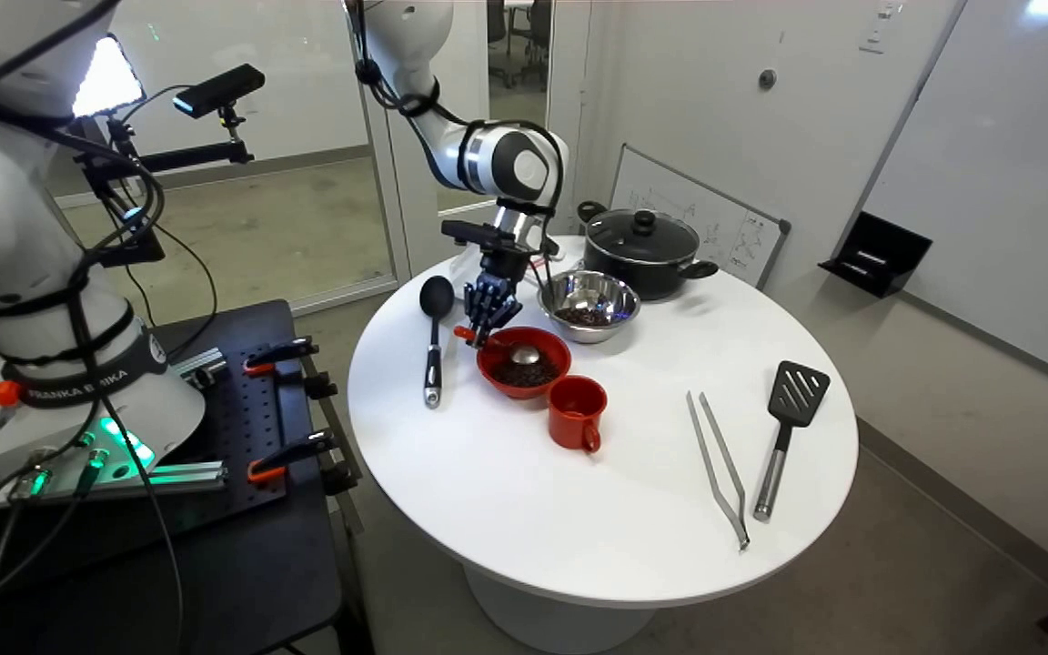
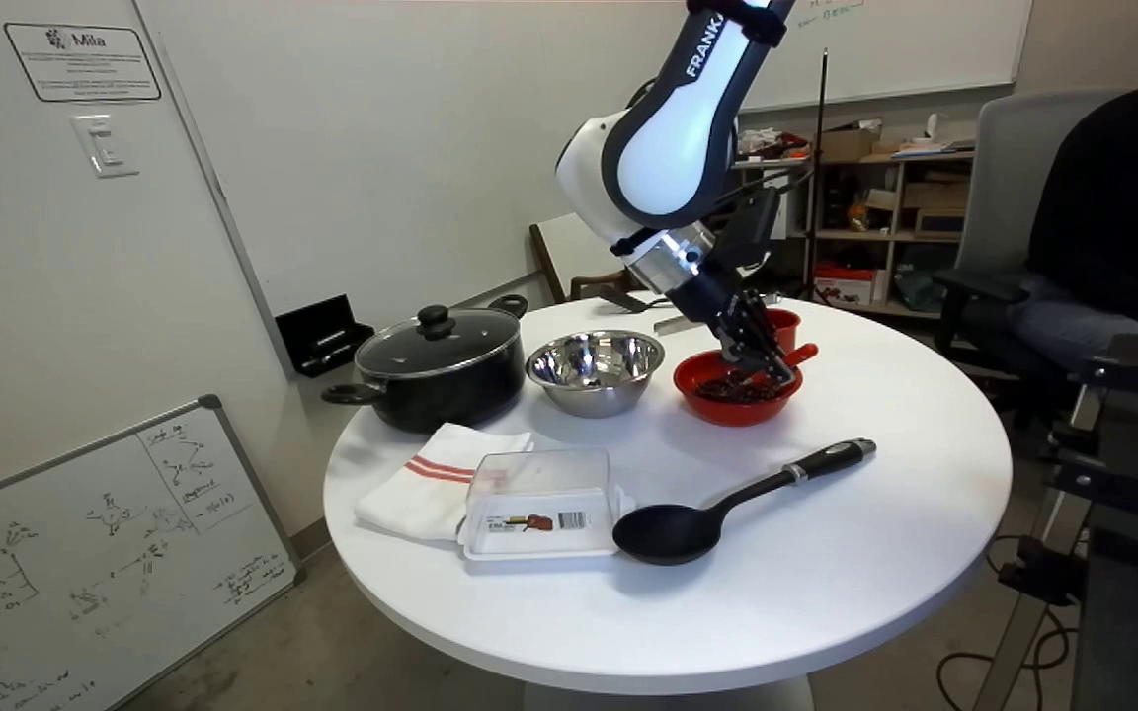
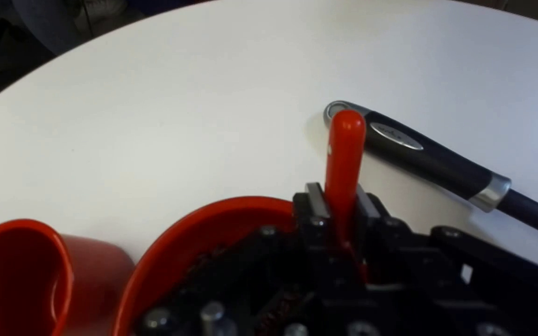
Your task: Use the spoon to stir the contents in the red bowl then place the spoon in the red mug.
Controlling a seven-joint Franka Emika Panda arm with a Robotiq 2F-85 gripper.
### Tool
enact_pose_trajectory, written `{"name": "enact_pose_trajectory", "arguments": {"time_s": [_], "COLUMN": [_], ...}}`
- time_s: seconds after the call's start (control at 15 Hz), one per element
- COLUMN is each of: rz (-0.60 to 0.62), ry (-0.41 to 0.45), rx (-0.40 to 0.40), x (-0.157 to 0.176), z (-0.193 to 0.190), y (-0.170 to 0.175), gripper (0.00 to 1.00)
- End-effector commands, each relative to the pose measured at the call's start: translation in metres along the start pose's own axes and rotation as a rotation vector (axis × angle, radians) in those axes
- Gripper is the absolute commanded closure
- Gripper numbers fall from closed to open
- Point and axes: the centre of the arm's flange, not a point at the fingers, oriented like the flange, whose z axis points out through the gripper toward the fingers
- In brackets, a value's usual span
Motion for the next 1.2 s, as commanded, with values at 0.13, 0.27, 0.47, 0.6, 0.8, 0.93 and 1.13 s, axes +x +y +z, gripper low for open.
{"name": "enact_pose_trajectory", "arguments": {"time_s": [0.13, 0.27, 0.47, 0.6, 0.8, 0.93, 1.13], "rz": [-0.034, -0.01, 0.033, 0.053, 0.055, 0.036, 0.01], "ry": [0.018, 0.007, -0.01, -0.016, -0.041, -0.054, -0.064], "rx": [-0.048, -0.073, -0.095, -0.102, -0.086, -0.095, -0.121], "x": [0.007, 0.008, 0.007, 0.004, -0.011, -0.026, -0.04], "z": [-0.003, 0.001, 0.007, 0.009, 0.005, -0.001, -0.013], "y": [-0.01, -0.002, 0.014, 0.023, 0.024, 0.015, -0.001], "gripper": [0.96, 0.96, 0.96, 0.96, 0.96, 0.96, 0.96]}}
